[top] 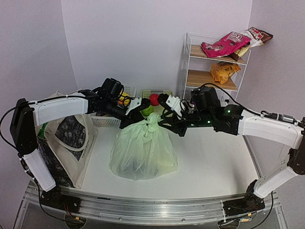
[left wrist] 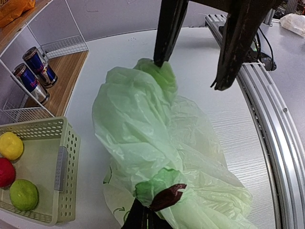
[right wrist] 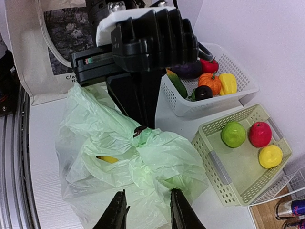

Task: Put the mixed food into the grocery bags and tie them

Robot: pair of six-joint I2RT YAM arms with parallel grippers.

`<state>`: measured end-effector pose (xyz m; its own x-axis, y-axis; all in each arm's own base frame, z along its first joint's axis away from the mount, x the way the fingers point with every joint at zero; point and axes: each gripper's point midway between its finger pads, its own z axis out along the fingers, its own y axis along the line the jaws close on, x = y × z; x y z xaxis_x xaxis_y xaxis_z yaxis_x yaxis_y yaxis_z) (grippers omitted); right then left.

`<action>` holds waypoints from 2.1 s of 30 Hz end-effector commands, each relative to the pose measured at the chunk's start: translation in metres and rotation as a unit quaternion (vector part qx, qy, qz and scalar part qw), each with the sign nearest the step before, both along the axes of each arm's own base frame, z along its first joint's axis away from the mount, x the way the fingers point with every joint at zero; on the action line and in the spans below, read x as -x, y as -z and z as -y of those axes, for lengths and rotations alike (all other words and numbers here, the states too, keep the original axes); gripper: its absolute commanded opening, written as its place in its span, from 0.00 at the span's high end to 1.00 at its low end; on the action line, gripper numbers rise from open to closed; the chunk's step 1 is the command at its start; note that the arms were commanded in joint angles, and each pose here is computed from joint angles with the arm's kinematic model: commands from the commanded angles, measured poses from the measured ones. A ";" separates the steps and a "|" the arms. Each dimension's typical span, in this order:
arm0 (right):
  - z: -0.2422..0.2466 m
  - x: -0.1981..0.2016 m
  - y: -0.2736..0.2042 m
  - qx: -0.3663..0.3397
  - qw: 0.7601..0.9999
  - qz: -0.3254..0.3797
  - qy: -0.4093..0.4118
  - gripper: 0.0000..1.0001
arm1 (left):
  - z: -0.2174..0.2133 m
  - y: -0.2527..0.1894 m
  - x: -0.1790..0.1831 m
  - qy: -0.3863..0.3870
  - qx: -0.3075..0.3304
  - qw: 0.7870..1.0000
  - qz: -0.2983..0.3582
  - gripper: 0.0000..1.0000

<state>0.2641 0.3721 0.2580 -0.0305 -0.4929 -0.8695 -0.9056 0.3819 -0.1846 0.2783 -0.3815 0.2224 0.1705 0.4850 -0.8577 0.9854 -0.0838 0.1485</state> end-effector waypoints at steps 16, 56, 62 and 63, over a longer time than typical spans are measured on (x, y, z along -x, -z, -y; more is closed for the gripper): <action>-0.007 -0.034 -0.012 0.005 0.997 0.057 0.051 0.78 | 0.002 -0.027 0.005 0.020 0.024 0.999 0.007 1.00; 0.019 -0.046 0.000 -0.130 0.952 -0.234 0.150 0.30 | -0.015 -0.021 -0.006 0.027 -0.020 0.985 0.170 1.00; 0.000 -0.042 -0.002 -0.151 0.937 -0.290 0.121 0.39 | -0.015 -0.018 -0.003 0.030 -0.022 0.986 0.165 1.00; 0.000 -0.041 -0.001 -0.152 0.936 -0.295 0.118 0.43 | -0.015 -0.018 -0.003 0.030 -0.022 0.986 0.164 1.00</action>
